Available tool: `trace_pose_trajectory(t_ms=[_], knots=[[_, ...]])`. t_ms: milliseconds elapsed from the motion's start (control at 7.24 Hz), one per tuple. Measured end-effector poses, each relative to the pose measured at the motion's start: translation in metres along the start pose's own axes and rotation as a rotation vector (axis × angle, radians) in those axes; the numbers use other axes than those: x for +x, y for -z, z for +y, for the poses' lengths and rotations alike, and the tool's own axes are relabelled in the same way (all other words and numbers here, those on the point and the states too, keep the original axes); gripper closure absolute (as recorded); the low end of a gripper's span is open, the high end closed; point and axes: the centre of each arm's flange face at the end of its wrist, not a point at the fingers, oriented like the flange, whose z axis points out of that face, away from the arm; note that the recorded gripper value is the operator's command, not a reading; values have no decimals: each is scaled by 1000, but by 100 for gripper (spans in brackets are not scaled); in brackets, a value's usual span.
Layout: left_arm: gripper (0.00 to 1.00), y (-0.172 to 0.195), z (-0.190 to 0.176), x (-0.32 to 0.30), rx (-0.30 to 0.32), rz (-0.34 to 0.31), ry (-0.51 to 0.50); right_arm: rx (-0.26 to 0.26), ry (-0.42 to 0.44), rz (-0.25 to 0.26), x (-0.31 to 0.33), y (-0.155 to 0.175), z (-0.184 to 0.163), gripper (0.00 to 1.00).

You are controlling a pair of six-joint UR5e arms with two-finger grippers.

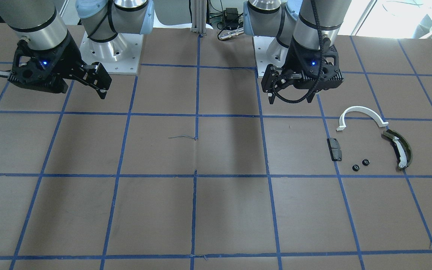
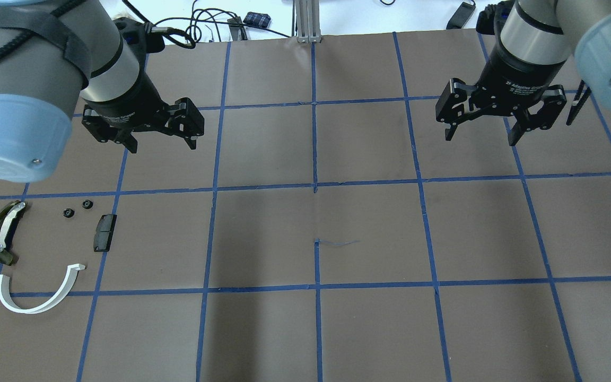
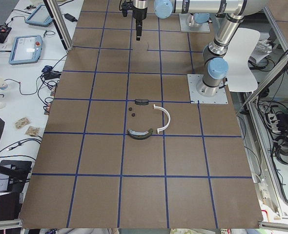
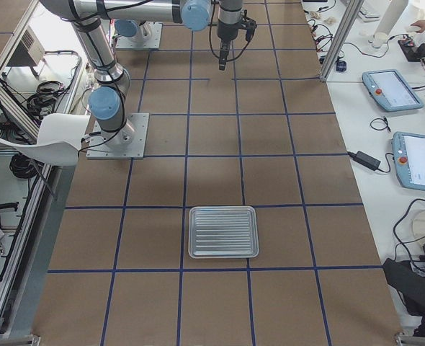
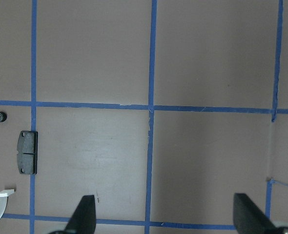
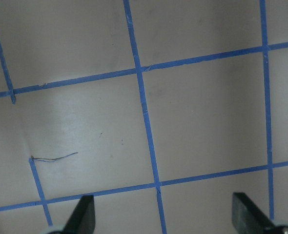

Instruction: Place bearing gear from tray to pile

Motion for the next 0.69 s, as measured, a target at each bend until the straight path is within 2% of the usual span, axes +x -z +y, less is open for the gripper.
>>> trace_pose_trajectory(t_ms=[691], knots=[[0, -1, 0, -1, -21, 2, 1, -4, 3, 0, 0, -2, 0, 0]])
